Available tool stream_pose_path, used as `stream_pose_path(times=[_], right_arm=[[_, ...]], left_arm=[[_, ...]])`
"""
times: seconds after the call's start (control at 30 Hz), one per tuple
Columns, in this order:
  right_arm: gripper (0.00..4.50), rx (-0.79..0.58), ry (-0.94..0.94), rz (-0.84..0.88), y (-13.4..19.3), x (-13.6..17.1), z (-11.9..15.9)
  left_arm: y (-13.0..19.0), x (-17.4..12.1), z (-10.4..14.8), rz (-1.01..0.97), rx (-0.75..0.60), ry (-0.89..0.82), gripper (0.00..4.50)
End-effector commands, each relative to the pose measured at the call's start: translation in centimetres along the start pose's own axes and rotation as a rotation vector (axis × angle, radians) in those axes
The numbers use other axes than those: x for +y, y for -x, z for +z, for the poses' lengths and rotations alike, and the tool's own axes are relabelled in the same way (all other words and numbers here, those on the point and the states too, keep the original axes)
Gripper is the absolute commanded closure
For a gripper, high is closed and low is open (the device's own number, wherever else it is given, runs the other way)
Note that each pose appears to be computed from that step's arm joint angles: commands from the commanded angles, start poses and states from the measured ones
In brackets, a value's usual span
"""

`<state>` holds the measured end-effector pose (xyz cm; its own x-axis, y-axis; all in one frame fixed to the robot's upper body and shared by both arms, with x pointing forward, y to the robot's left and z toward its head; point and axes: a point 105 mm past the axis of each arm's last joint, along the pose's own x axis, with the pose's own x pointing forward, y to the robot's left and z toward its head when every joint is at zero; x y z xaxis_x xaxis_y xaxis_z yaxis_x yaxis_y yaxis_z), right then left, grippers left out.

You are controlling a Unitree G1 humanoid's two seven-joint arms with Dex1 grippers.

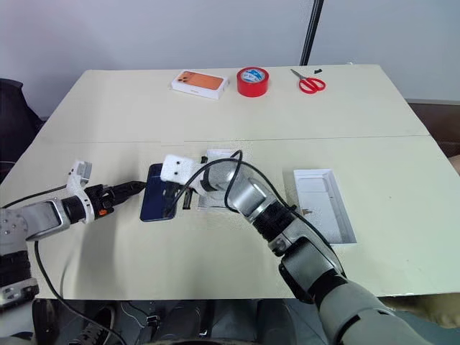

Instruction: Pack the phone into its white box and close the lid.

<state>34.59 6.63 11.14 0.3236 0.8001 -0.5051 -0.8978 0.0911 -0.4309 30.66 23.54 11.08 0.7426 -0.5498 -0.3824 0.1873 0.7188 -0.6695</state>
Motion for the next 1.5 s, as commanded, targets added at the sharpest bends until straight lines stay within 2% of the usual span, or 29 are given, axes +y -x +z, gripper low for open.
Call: stream_pose_path(times=[0.03, 0.33, 0.5, 0.67, 0.87, 0.93, 1.03, 1.33, 1.47, 1.5], right_arm=[[4.49, 0.021, 0.092, -0.019, -0.5, -0.5, 0.6], [4.49, 0.063, 0.125, -0.032, 0.0, -0.9, -0.8], [4.49, 0.084, 0.140, -0.053, 0.9, -2.0, -0.8], [4.49, 0.073, 0.137, -0.041, 2.3, -2.8, 0.4], [4.49, 0.098, 0.134, 0.003, 1.5, -1.2, -0.5], [4.49, 0.042, 0.099, 0.038, 0.9, -0.1, 0.8], [4.49, 0.052, 0.130, 0.058, 0.2, 0.9, 0.9], [4.49, 0.083, 0.202, 0.043, -0.3, 1.3, -0.2], [4.49, 0.091, 0.194, 0.038, 0.0, 1.1, -0.7], [4.50, 0.097, 0.195, 0.036, 0.1, 1.0, -0.9]], left_arm=[[-1.5, -0.2, -3.7, -0.018, 0.139, 0.071, 0.00], [-2.7, -1.5, -4.4, -0.049, 0.154, 0.072, 0.00], [-2.6, -1.2, -4.2, -0.038, 0.155, 0.071, 0.00], [-2.7, -1.4, -4.1, -0.042, 0.149, 0.066, 0.00], [-3.0, -1.9, -4.0, -0.063, 0.138, 0.058, 0.00], [-3.0, -2.1, -3.8, -0.074, 0.131, 0.063, 0.00], [-2.9, -2.4, -4.2, -0.094, 0.157, 0.065, 0.00], [-3.9, -4.5, -5.1, -0.165, 0.200, 0.057, 0.00], [-3.1, -3.3, -4.6, -0.127, 0.193, 0.063, 0.00], [-3.0, -2.9, -4.3, -0.109, 0.178, 0.069, 0.25]])
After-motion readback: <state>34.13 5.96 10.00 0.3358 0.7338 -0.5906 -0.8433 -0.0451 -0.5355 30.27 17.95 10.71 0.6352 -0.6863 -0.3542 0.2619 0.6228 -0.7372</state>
